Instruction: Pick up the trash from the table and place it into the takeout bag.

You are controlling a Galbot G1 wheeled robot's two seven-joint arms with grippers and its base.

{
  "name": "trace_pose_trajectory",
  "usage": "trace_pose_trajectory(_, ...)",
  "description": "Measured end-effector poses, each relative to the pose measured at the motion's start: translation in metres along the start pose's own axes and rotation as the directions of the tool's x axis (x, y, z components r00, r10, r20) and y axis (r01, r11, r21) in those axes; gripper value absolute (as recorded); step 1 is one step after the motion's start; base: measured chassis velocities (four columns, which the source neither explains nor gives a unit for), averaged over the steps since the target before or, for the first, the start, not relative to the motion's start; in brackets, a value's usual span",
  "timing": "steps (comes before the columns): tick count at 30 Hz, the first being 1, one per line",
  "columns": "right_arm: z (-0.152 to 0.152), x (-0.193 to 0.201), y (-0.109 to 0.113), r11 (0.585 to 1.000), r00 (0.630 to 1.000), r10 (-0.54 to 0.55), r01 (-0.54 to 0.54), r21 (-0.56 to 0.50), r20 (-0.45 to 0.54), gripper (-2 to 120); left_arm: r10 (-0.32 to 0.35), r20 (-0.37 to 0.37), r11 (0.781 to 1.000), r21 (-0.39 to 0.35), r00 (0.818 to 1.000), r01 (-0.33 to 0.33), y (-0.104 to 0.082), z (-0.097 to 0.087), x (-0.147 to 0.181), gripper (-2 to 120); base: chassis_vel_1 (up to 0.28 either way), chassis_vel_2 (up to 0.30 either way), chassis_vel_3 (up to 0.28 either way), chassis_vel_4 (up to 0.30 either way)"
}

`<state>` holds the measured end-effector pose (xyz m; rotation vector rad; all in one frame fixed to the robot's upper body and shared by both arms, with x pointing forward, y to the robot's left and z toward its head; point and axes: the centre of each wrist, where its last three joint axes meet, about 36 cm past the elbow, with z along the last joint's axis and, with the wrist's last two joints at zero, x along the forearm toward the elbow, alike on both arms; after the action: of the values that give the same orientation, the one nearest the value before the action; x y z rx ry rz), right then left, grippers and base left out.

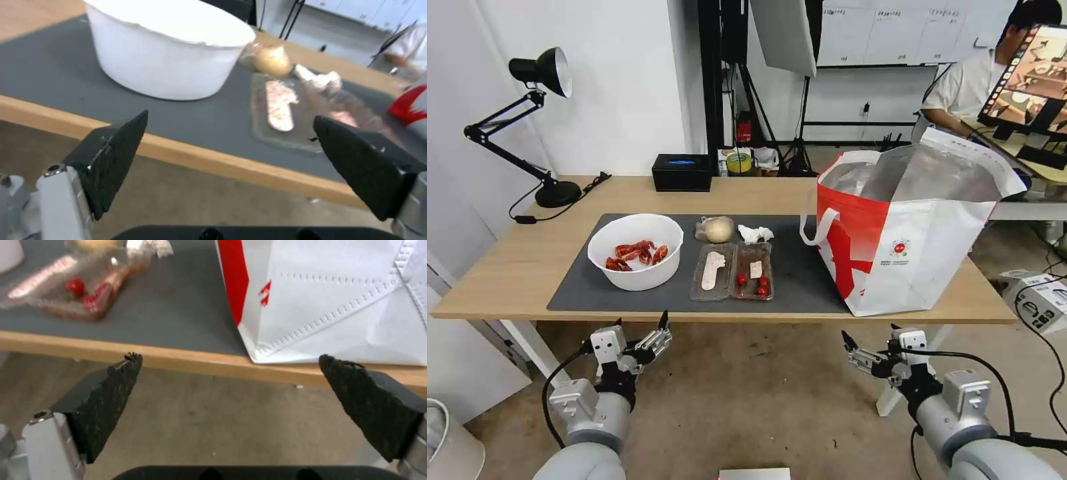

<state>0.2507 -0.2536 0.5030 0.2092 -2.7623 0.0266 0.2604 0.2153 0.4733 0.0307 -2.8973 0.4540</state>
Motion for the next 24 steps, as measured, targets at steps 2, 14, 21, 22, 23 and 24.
trace_pose_trajectory(2, -0.001, 0.000, 0.000, 1.000, 1.000, -0.002, 0.002, -0.008, 0.005, 100, 0.014, -0.003, 0.999, 0.052, 1.000, -0.014, -0.003, -0.002, -0.002, 100, 0.000, 0.000, 0.000, 0.000)
trace_pose_trajectory(14, -0.003, 0.001, 0.001, 1.000, 1.000, -0.005, 0.005, -0.010, 0.014, 100, 0.101, -0.115, 0.858, 0.513, 0.988, -0.028, -0.040, -0.025, -0.021, 100, 0.000, 0.000, 0.000, 0.000)
trace_pose_trajectory(21, -0.003, 0.001, 0.000, 1.000, 1.000, 0.001, -0.001, -0.004, 0.014, 100, 0.159, -0.169, 0.774, 0.633, 0.973, -0.017, -0.064, -0.019, -0.026, 100, 0.000, 0.000, 0.000, 0.000)
trace_pose_trajectory(22, -0.002, 0.002, -0.001, 1.000, 1.000, 0.004, -0.004, -0.004, 0.013, 100, 0.178, -0.167, 0.756, 0.654, 0.970, -0.026, -0.071, -0.018, -0.031, 100, 0.000, 0.000, 0.000, 0.000)
trace_pose_trajectory(23, -0.002, 0.002, -0.001, 1.000, 1.000, 0.006, -0.006, -0.004, 0.011, 100, 0.190, -0.164, 0.745, 0.667, 0.968, -0.033, -0.075, -0.017, -0.035, 100, 0.000, 0.000, 0.000, 0.000)
trace_pose_trajectory(24, -0.002, 0.002, -0.001, 1.000, 1.000, 0.006, -0.006, -0.004, 0.011, 100, 0.190, -0.164, 0.745, 0.667, 0.968, -0.033, -0.075, -0.017, -0.035, 100, 0.000, 0.000, 0.000, 0.000)
